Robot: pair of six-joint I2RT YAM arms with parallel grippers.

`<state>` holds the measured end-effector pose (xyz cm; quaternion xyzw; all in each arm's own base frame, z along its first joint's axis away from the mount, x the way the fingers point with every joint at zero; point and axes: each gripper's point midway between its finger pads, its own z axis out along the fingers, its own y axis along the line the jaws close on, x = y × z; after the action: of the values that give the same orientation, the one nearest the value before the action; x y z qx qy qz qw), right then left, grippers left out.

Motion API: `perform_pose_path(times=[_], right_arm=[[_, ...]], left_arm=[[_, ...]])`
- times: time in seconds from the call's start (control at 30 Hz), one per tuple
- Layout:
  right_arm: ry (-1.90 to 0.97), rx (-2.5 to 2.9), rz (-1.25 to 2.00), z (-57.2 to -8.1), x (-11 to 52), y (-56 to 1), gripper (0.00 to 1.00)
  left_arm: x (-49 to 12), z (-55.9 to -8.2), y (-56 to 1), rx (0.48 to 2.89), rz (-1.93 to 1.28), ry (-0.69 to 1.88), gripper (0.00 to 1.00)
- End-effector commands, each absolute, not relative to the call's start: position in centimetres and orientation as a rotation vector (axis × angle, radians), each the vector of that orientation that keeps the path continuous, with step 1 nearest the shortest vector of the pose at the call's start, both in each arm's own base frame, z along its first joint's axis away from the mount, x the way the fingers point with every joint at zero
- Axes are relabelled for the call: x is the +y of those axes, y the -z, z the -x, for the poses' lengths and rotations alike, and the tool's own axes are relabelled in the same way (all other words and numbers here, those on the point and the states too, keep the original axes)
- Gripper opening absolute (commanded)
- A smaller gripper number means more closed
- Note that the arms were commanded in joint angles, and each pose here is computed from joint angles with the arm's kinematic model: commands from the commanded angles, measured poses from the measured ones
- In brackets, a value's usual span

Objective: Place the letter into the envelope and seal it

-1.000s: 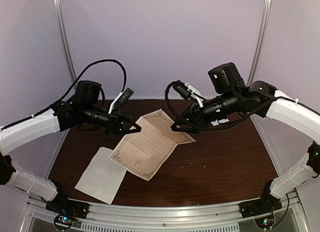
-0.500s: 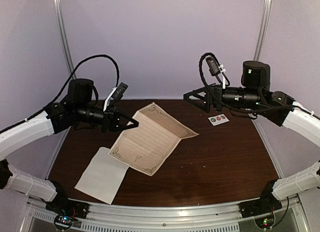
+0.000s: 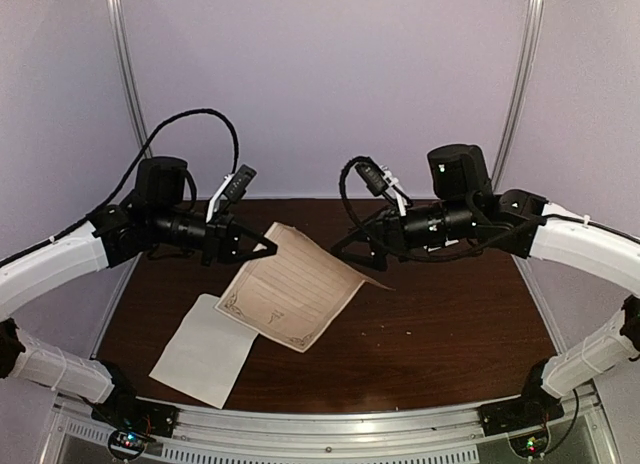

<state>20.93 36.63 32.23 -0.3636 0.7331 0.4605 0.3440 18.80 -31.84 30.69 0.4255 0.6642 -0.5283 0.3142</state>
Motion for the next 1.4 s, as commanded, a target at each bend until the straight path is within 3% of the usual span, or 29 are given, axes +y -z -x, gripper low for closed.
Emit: perform_pose_path(times=[0.0,0.2,0.43,0.67,0.97,1.17,1.23,1.27,1.37], right_arm=[[-1.246,1.885,1.065,-18.7,37.9,-31.5,0.99],[-1.290,1.871,1.112,-17.9,39.2,-31.1,0.95],[-1.357,1.848,1.155,-17.0,39.9,-31.1,0.70],[-1.410,1.836,1.202,-15.9,40.4,-30.9,0.50],[-1.469,1.814,1.245,-14.8,41.1,-30.9,0.36],[-1.445,1.823,1.224,-15.2,41.2,-30.8,0.02],[-1.417,1.825,1.204,-15.6,41.1,-31.0,0.00],[-1.405,1.826,1.195,-15.7,41.0,-31.0,0.00],[-1.374,1.831,1.178,-16.0,40.7,-31.2,0.00]], left_arm=[[-32.4,-18.5,-32.5,1.671,-1.154,1.421,0.00],[-32.6,-18.4,-32.8,1.660,-1.169,1.444,0.00],[-32.6,-18.0,-33.2,1.641,-1.189,1.471,0.00],[-32.5,-17.5,-33.3,1.630,-1.207,1.499,0.00],[-32.6,-17.2,-33.2,1.628,-1.222,1.525,0.00],[-32.5,-17.3,-33.5,1.625,-1.212,1.509,0.00],[-32.4,-17.7,-33.9,1.635,-1.186,1.472,0.00],[-32.2,-17.9,-34.1,1.638,-1.171,1.447,0.01],[-31.4,-18.3,-35.4,1.633,-1.121,1.362,0.22]])
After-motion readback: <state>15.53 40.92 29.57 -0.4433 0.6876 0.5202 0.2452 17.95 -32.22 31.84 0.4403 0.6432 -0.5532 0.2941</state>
